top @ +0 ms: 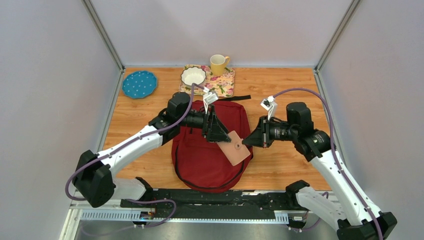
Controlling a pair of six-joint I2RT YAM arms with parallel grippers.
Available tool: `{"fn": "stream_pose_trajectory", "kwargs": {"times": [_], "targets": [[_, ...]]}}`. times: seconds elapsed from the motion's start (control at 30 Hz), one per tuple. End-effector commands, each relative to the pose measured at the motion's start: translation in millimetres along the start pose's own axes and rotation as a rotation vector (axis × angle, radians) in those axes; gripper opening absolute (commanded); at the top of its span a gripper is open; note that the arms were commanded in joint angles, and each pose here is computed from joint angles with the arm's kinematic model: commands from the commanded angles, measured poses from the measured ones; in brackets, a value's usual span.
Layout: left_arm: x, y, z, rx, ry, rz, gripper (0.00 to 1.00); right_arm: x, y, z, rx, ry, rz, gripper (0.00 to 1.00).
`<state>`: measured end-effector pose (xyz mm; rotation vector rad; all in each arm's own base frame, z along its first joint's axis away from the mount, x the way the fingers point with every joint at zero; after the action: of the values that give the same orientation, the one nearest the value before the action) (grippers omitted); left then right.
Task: Pack the student bag
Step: Pick up the personal item from the center of the board.
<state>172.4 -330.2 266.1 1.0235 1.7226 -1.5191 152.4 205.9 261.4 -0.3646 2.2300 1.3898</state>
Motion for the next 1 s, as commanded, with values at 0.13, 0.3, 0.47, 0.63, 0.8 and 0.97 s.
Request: {"fn": "stream_pose_trajectory", "kwargs": {"times": [0.13,0.3,0.47,0.63,0.8,0.97], "targets": [[11,-21,-1,0.189,0.087,-0.014,0.82,-11,23,-3,-0.028,0.008,-0.157,0.00],[15,-24,-1,0.228,0.109,-0.035,0.70,-5,26,0,-0.024,0.061,-0.203,0.00],[17,-22,2,0.247,0.124,-0.066,0.48,-3,25,6,0.002,0.092,-0.241,0.00],[22,-20,2,0.243,0.134,-0.085,0.16,-5,21,8,0.027,0.097,-0.259,0.00],[31,-11,1,0.168,0.132,-0.093,0.00,-20,1,9,0.165,0.023,-0.235,0.50],[38,16,-6,-0.071,0.101,-0.086,0.00,-37,-42,-7,0.446,-0.140,-0.154,0.88]]}}
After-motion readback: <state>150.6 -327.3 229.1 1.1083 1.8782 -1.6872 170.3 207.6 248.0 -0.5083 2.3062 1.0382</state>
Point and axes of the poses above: each gripper's point midway between its finger pads, its own z axis out along the fingers, its own y axis along the line the jaws close on, x = y × z, the point moved 1 cm from there along -z, back along the fingers, and after that the axes turned 8 degrees about z, right-handed, at the moved point
